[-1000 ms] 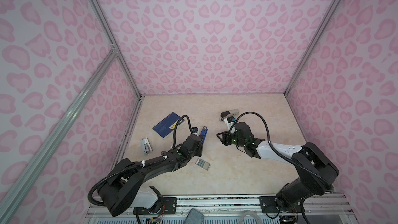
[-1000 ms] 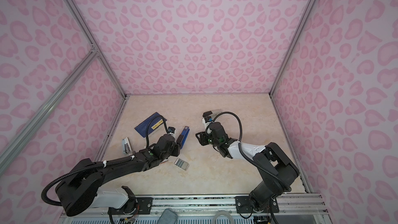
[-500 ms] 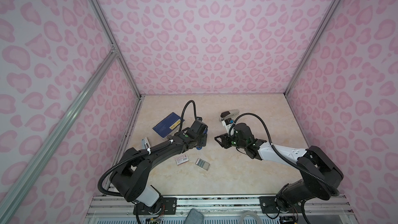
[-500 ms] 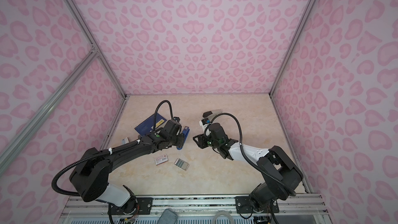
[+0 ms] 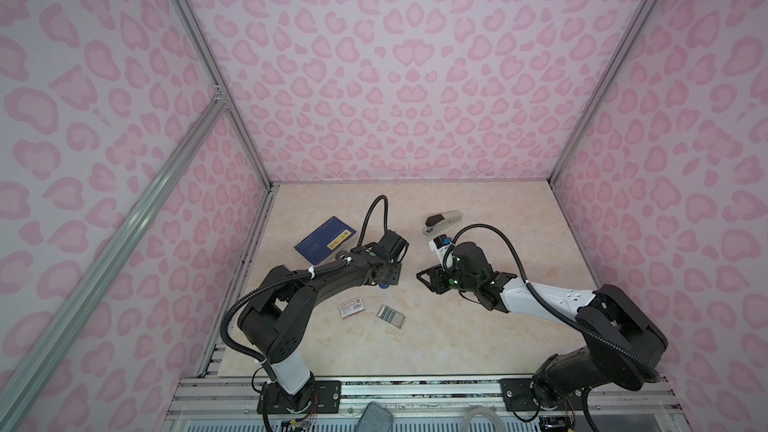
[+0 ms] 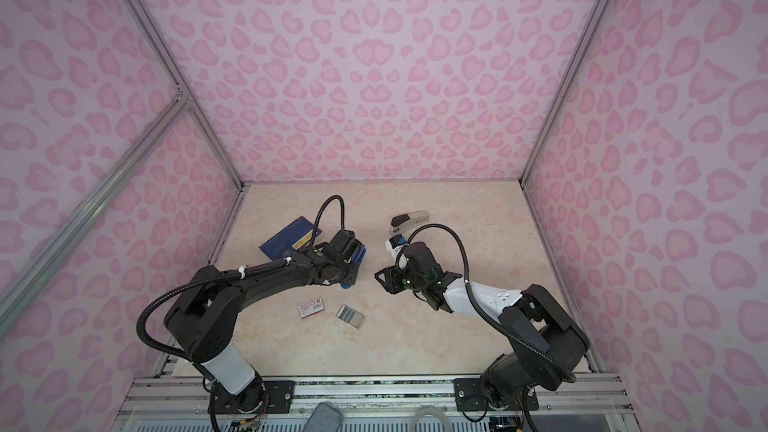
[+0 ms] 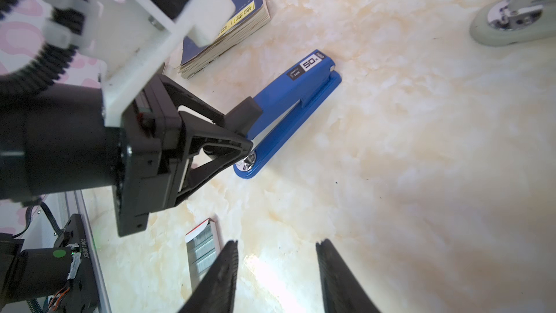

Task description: Load the staples into the stapler

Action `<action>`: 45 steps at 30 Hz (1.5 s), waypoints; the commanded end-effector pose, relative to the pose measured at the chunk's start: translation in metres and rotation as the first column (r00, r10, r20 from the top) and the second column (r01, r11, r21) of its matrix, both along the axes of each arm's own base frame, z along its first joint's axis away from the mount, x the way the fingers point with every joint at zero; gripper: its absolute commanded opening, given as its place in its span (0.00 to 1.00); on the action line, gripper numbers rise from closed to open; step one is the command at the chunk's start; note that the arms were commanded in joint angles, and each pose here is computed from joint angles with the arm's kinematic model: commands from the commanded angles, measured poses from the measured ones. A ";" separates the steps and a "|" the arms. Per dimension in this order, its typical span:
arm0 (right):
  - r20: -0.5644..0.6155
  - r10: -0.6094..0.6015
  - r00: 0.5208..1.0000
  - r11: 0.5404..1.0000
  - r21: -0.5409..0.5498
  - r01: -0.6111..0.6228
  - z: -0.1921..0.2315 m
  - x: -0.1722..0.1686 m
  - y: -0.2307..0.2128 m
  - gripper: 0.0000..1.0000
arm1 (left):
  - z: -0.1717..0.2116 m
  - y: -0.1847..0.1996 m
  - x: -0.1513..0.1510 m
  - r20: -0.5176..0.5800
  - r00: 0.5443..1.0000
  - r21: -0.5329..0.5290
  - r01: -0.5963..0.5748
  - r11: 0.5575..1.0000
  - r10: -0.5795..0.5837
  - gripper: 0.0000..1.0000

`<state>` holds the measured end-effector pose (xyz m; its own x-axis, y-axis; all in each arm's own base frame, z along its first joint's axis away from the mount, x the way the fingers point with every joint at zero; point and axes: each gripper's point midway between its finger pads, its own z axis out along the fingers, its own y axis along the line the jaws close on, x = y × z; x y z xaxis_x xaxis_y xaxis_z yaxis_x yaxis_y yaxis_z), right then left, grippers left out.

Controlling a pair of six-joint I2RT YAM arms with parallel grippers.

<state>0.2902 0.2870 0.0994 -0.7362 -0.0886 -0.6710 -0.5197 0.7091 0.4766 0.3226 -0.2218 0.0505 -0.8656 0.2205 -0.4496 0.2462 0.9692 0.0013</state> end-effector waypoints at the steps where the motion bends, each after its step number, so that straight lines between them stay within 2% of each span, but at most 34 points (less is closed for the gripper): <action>1: 0.004 -0.006 1.000 1.000 0.010 0.006 -0.001 0.001 0.000 0.46 | -0.007 0.003 -0.001 -0.018 1.000 0.028 0.002 1.000 -0.001 0.24; 5: 0.005 -0.014 1.000 1.000 0.009 0.014 -0.001 0.001 -0.001 0.45 | -0.020 0.004 -0.006 -0.049 0.999 0.034 0.008 0.999 -0.006 0.09; 14: 0.009 -0.027 1.000 0.999 0.020 0.027 0.001 0.001 -0.002 0.45 | -0.032 0.002 -0.009 -0.077 0.997 0.031 0.013 0.999 -0.011 0.05; 24: 0.023 -0.060 0.998 0.998 0.027 0.059 0.008 0.004 -0.010 0.45 | -0.025 0.000 -0.004 -0.070 0.998 0.003 -0.005 1.000 0.005 0.07; 31: 0.042 -0.100 0.994 0.995 0.033 0.098 0.016 0.008 -0.024 0.46 | -0.003 -0.007 0.011 -0.039 0.999 -0.031 -0.016 0.999 0.015 0.08; 45: 0.046 -0.161 0.986 0.986 0.052 0.159 0.020 0.011 -0.045 0.46 | 0.003 -0.020 0.037 -0.030 0.999 -0.051 -0.029 0.998 0.028 0.08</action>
<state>0.3000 0.2443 0.1192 -0.7067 0.0474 -0.7059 -0.4344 0.7585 0.4858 0.3579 -0.2387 0.0528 -0.8775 0.1827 -0.4435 0.2225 0.9742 -0.0390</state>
